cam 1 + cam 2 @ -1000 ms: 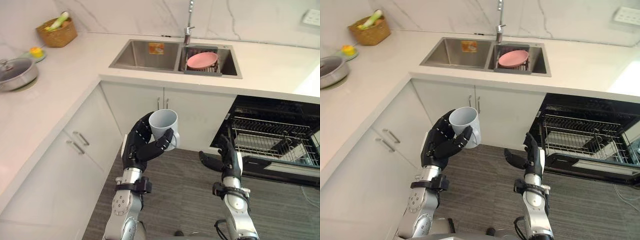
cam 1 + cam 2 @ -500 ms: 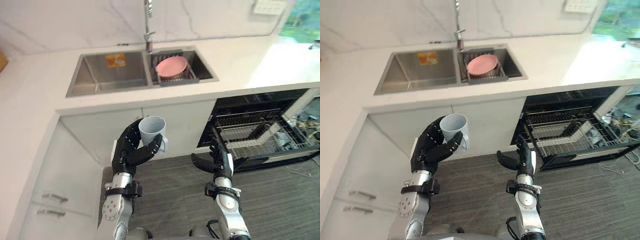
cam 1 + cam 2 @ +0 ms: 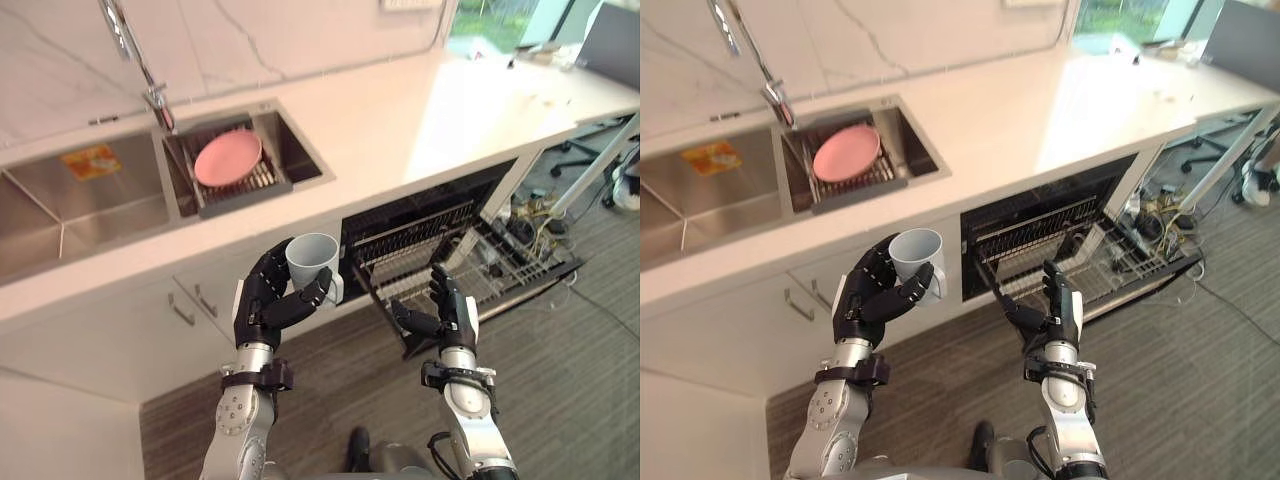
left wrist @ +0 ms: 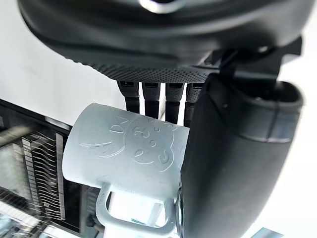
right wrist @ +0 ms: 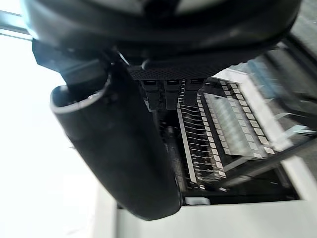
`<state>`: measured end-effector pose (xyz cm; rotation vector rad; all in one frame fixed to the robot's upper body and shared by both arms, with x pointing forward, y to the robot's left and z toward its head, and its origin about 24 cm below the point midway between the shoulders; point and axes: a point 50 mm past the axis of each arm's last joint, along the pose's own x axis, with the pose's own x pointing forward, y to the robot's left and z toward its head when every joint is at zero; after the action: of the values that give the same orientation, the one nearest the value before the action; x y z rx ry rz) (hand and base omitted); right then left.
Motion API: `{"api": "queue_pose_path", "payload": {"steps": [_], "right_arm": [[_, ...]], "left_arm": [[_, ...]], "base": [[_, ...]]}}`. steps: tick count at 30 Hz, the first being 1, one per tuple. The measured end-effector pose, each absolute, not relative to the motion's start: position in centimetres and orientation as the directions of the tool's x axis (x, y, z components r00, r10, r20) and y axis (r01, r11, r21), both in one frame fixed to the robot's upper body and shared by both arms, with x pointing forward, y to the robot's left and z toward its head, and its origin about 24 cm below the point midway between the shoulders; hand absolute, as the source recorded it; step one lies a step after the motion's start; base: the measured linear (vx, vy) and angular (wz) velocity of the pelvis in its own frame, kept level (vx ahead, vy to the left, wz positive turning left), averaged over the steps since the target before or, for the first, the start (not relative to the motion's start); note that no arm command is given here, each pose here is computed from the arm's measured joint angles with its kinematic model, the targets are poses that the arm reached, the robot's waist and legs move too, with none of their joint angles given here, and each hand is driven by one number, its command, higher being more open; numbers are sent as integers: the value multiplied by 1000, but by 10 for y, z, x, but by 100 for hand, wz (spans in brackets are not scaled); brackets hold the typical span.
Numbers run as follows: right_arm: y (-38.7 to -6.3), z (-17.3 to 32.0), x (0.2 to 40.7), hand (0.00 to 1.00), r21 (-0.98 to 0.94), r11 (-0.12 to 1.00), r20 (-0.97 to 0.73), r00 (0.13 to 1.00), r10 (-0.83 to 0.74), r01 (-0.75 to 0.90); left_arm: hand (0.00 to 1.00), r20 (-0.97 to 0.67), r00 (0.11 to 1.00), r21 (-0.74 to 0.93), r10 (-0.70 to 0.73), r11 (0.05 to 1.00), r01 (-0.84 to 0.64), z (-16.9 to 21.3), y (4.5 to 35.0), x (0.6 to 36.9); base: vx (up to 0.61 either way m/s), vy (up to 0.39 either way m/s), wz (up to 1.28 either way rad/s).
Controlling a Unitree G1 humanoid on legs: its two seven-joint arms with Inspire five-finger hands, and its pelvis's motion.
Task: Walk over to the sink, pick up the cup, carry it to the dishwasher, place the cup inside the dishwasher, then close the dishwasher door
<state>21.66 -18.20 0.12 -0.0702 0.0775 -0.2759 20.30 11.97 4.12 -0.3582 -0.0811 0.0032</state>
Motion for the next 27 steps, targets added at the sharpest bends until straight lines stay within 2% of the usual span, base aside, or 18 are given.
{"api": "queue_pose_path", "payload": {"steps": [7, 12, 20, 27], "right_arm": [[-184, 4, 217, 90, -73, 963, -51, 963, -264, 260], [-173, 6, 215, 90, 34, 972, -54, 972, -229, 231], [-151, 39, 218, 90, 158, 984, 79, 993, -90, 77], [-133, 52, 216, 90, 194, 979, 149, 988, 29, -58]], "left_arm": [[30, 77, 997, -355, 26, 935, 3, 41, 120, 203], [30, 93, 995, -319, 31, 948, 1, 44, 124, 206], [30, 155, 988, -288, 18, 957, 28, 57, 123, 218], [30, 175, 984, -257, 26, 966, 21, 61, 126, 224]], "base": [[159, 102, -22], [71, 136, -26], [58, 61, -20], [10, 26, -18]]}}
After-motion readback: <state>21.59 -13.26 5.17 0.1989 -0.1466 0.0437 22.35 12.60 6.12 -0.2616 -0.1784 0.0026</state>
